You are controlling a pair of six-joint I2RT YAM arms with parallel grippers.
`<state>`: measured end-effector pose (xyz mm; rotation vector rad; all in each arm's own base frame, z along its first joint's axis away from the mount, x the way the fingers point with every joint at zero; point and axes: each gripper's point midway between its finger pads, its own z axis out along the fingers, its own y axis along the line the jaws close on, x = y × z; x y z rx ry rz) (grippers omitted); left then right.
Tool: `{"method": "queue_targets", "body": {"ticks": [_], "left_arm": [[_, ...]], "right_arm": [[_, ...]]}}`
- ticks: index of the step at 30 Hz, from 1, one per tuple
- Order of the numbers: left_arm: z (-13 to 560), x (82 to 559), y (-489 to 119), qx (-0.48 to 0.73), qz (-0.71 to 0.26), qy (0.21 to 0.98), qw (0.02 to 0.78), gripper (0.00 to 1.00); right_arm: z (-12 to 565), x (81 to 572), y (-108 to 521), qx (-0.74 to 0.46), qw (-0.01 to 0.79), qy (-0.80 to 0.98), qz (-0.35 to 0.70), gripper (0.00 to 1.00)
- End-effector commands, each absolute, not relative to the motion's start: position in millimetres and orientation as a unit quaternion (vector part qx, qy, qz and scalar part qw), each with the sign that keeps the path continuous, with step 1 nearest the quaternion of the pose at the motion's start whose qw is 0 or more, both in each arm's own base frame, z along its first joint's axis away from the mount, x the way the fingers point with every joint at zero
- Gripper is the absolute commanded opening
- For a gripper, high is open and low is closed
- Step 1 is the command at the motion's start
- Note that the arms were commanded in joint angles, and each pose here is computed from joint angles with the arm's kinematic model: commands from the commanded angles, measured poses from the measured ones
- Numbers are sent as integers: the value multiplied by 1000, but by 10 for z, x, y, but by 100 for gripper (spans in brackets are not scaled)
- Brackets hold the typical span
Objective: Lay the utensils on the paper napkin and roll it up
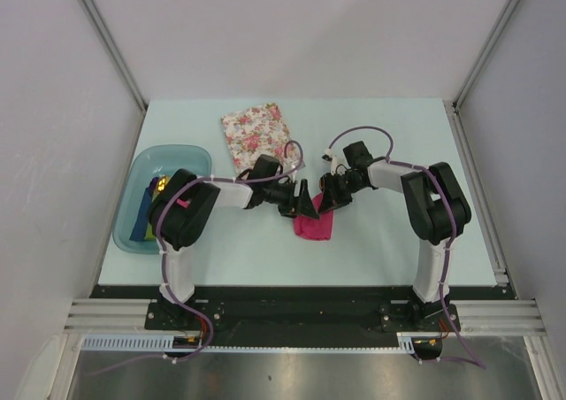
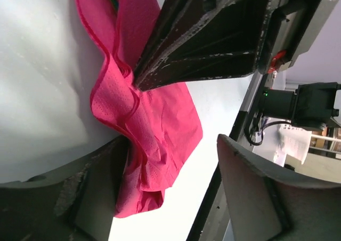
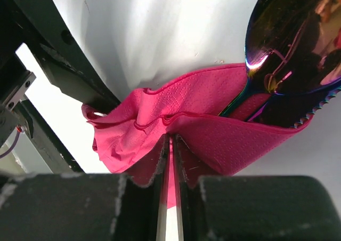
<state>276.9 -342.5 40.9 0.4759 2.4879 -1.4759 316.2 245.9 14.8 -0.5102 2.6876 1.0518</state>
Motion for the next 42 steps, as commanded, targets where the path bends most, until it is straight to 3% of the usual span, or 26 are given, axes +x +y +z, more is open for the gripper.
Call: {"method": "queue_targets", "body": {"ticks": [1,11,17,21,24,34,42], "left_arm": [[162,2805,-3145,111,-462,875,90,71],[206,2356,-2828,91,-487,868,28,59],[279,2509,-2970,71,-518,851,47,63],[417,2657,-3110,81,-527,843,73,60],[574,2752,-3174,93,-531,837,99,55],[861,2762,-3405,124,-538,827,106,12],[860,2756,-3673,136,-544,822,97,4]], "right_arm": [[-369,2989,2243,-178,65,941,281,11],[-376,3020,2266,-172,65,941,283,11],[-377,3017,2272,-170,63,941,284,11],[-379,3017,2278,-171,63,941,284,11],[-387,3014,2271,-171,62,942,283,11],[-378,3048,2294,-172,64,942,282,11],[-394,3043,2311,-174,61,942,280,11]]}}
